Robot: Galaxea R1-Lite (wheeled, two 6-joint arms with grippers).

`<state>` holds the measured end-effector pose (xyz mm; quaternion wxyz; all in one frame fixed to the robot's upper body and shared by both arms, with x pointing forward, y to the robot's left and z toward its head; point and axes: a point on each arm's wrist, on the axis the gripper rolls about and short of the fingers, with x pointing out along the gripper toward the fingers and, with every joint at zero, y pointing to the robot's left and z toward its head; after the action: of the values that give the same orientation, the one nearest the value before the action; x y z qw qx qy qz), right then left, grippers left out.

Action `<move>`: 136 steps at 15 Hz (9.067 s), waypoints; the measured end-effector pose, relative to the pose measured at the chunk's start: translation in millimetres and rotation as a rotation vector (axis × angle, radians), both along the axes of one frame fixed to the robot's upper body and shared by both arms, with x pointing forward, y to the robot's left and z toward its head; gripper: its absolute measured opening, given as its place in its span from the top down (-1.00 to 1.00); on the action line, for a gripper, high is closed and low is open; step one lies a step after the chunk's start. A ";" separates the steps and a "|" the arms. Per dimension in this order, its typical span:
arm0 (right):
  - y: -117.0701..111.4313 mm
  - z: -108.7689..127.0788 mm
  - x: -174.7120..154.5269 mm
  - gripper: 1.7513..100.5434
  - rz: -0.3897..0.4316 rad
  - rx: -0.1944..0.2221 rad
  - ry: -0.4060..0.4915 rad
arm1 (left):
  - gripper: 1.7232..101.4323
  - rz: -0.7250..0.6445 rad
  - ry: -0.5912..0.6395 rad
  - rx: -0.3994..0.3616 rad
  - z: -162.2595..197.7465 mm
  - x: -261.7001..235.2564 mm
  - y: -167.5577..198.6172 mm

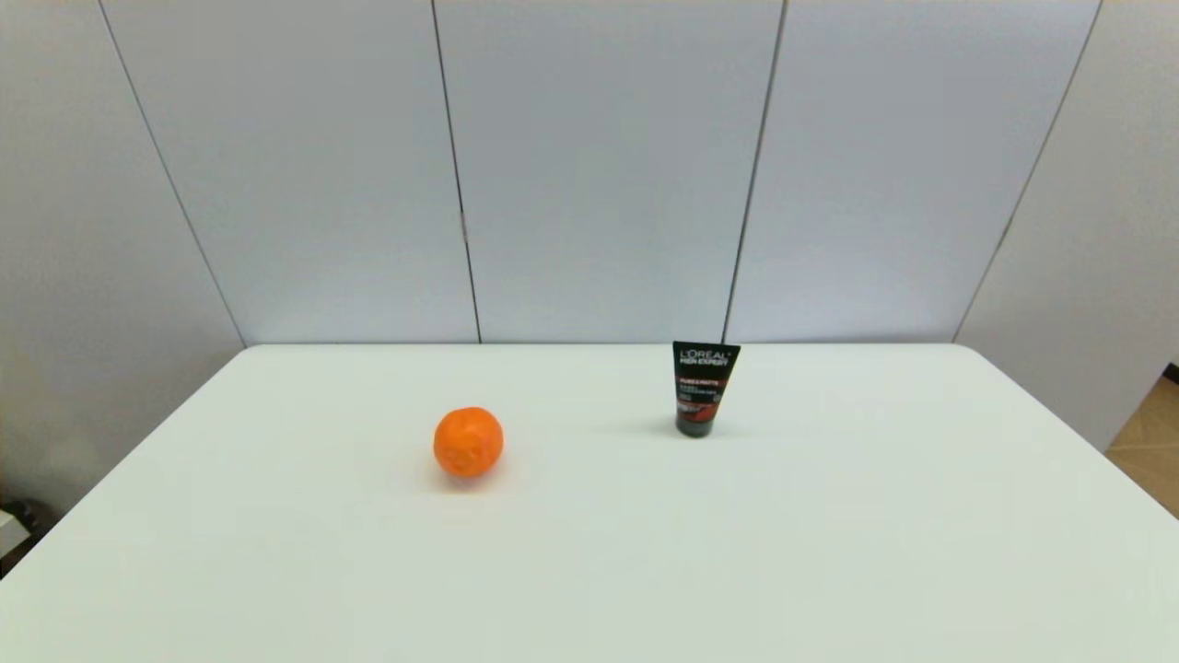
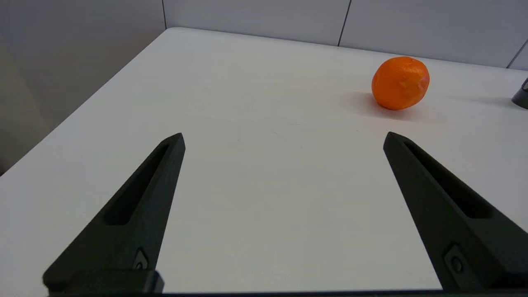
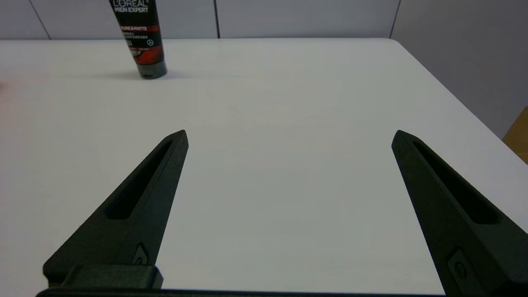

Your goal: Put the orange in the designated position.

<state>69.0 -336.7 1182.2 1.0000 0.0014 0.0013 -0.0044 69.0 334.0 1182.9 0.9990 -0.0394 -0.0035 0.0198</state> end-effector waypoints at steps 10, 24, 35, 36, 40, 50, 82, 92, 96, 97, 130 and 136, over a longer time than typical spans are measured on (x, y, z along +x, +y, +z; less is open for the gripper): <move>0.0 0.0 0.0 -0.95 -0.001 0.000 0.000 | -0.93 0.000 0.000 0.000 0.0 0.0 0.0; 0.0 51.5 10.9 -0.95 0.003 -0.032 0.041 | -0.93 0.000 0.000 0.000 0.0 0.0 0.0; 2.6 163.4 68.6 -0.95 0.068 -0.107 0.063 | -0.93 0.001 0.000 0.000 0.0 0.0 0.0; 3.5 170.2 77.0 -0.95 0.086 -0.117 0.071 | -0.93 0.000 0.000 0.000 0.0 0.0 0.0; 6.6 196.4 116.9 -0.95 0.114 -0.167 0.098 | -0.93 0.000 0.000 0.000 0.0 0.0 0.0; 35.3 208.6 230.1 -0.95 0.229 -0.215 0.141 | -0.93 0.000 0.000 0.000 0.0 0.0 0.0; 232.6 183.1 290.4 -0.95 0.788 -0.277 0.168 | -0.93 0.000 0.000 0.000 0.0 0.0 0.0; 272.3 179.5 255.1 -0.95 0.935 -0.292 0.155 | -0.93 0.001 0.000 0.000 0.0 0.0 0.0; 286.5 175.6 244.4 -0.95 0.984 -0.301 0.158 | -0.93 0.000 0.000 0.000 0.0 0.0 0.0; 288.6 173.7 243.6 -0.95 0.989 -0.303 0.163 | -0.93 0.000 0.000 0.000 0.0 0.0 0.0; 347.7 94.0 320.0 -0.95 0.943 -0.340 0.278 | -0.93 0.000 0.000 0.000 0.0 0.0 0.0; 352.2 79.4 322.2 -0.95 0.948 -0.354 0.308 | -0.93 0.000 0.000 0.000 0.0 0.0 0.0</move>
<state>391.1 15.5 1261.6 0.8654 -0.1691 0.1481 0.4478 69.0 334.0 1182.9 0.9990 -0.0394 -0.0036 0.0200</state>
